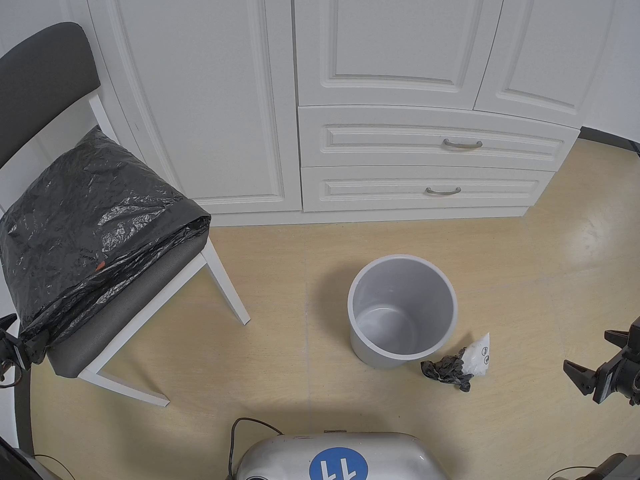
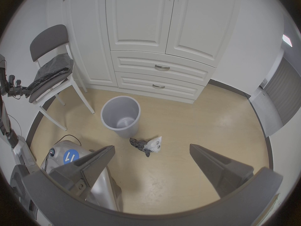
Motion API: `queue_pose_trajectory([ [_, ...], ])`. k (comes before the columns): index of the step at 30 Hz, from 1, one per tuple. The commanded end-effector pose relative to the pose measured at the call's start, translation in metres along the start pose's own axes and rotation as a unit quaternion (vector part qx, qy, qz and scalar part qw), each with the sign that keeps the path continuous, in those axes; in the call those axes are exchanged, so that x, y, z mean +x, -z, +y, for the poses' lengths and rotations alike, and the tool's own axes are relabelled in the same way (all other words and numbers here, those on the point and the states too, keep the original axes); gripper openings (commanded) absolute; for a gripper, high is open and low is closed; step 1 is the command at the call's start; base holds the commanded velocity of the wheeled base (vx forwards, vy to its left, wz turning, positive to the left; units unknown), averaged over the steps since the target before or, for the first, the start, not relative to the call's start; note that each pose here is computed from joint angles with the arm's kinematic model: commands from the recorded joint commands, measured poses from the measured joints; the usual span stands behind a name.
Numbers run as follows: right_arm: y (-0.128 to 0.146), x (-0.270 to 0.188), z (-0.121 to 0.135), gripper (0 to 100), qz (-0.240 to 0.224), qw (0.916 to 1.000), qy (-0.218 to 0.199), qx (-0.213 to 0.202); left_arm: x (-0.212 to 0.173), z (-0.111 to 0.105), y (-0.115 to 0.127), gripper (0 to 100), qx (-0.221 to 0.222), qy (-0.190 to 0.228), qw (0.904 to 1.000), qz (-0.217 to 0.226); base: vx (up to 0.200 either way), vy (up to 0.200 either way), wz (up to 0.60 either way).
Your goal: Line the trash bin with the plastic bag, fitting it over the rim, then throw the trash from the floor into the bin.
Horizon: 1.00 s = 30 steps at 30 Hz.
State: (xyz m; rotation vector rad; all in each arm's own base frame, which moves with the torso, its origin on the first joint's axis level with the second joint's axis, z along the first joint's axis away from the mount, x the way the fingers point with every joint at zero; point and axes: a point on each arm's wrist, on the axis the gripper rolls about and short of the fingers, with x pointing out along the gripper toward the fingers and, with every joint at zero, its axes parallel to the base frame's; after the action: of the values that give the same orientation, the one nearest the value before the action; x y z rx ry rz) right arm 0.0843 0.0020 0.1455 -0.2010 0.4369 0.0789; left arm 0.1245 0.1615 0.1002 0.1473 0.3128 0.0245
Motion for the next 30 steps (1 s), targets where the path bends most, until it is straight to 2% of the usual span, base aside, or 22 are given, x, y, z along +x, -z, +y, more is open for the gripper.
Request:
queue_pose_trajectory([
  [1, 0.000, 0.000, 0.000, 100, 0.001, 1.0000, 0.000, -0.003, 0.000, 0.003, -0.004, 100, 0.016, -0.009, 0.9998, -0.012, 0.000, 0.000, 0.00],
  [8, 0.001, 0.000, 0.000, 100, 0.001, 1.0000, -0.001, -0.003, 0.000, 0.007, -0.010, 100, 0.023, -0.019, 0.9991, -0.028, 0.000, 0.000, 0.00],
  [12, 0.000, 0.000, 0.000, 100, -0.001, 1.0000, 0.000, -0.003, -0.005, -0.005, -0.003, 100, 0.017, -0.021, 0.9995, -0.015, 0.000, 0.000, 0.00],
  [16, 0.001, -0.001, 0.000, 100, -0.002, 1.0000, 0.000, -0.003, -0.006, -0.007, 0.004, 100, 0.042, -0.063, 0.9969, 0.023, 0.000, 0.000, 0.00],
  [21, 0.000, -0.003, 0.000, 100, -0.008, 1.0000, 0.001, -0.004, -0.009, -0.011, 0.003, 100, 0.054, -0.066, 0.9961, 0.023, 0.000, 0.000, 0.00],
  [30, -0.001, -0.004, 0.000, 100, -0.014, 0.9999, 0.003, -0.004, -0.012, -0.016, 0.005, 100, 0.050, -0.065, 0.9963, 0.027, 0.000, 0.000, 0.00],
])
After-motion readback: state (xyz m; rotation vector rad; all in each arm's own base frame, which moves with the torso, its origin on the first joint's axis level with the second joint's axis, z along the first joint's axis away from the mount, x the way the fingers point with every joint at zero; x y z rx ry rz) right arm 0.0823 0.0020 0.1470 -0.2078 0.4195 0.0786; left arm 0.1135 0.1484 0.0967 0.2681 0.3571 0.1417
